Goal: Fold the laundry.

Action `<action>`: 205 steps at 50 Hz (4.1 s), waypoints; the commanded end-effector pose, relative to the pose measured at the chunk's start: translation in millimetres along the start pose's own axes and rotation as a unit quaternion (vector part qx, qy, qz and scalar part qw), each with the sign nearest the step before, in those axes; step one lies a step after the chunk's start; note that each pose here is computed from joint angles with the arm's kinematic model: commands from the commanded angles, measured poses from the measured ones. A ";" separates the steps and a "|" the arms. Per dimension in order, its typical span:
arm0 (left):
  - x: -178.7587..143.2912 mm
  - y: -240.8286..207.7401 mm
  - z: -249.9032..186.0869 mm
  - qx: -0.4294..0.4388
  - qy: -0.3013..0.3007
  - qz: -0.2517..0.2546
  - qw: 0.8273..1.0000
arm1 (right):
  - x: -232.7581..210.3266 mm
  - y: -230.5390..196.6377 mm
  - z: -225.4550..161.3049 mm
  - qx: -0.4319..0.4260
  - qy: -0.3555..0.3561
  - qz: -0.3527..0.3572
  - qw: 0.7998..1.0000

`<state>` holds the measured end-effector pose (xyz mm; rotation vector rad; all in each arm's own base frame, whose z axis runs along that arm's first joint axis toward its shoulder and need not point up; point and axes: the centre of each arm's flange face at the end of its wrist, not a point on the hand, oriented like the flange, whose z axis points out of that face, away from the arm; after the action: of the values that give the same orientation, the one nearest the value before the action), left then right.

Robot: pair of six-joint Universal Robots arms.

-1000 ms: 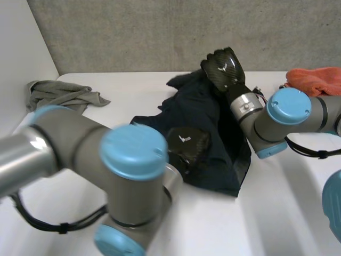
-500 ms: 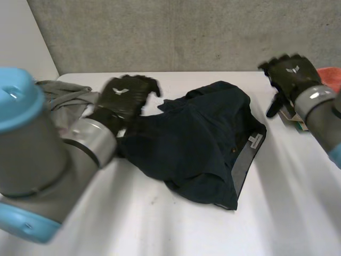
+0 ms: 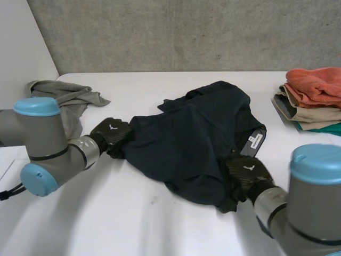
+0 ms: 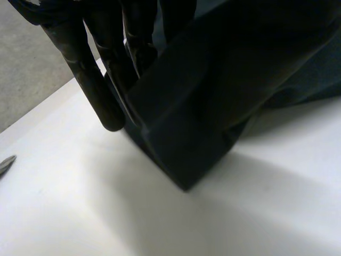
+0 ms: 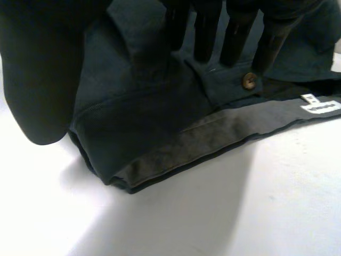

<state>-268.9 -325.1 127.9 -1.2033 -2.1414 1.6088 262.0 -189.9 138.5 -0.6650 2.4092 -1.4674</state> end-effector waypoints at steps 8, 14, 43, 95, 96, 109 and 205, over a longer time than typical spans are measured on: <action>-14.2 -71.0 -48.8 0.053 -0.103 0.030 0.993 | 8.7 -60.0 -7.2 0.128 0.078 -0.076 0.986; -26.6 -143.5 -119.9 0.150 -0.183 0.041 0.971 | 33.9 -134.4 -40.8 0.199 0.134 -0.191 0.952; -20.7 -136.0 -60.2 0.129 -0.162 -0.011 0.978 | 68.4 -173.0 50.0 0.153 0.083 -0.278 0.945; 92.9 -27.1 -187.7 -0.138 -0.080 0.037 0.986 | 46.9 -44.2 17.8 -0.065 0.004 -0.328 0.943; 97.2 -25.9 -193.5 -0.149 -0.068 0.042 0.986 | 46.9 -41.8 12.2 -0.076 0.004 -0.328 0.942; 79.4 -56.3 -173.0 -0.051 -0.109 0.062 0.991 | 40.4 -12.1 -13.4 -0.099 -0.021 -0.319 0.942; 15.2 -49.2 -104.0 -0.018 -0.234 0.058 0.970 | 40.3 -21.5 11.5 -0.024 0.009 -0.170 0.985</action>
<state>-249.2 -293.1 175.9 -1.2467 -2.4841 2.1110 234.0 -220.9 146.2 -1.2999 2.4442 -1.5322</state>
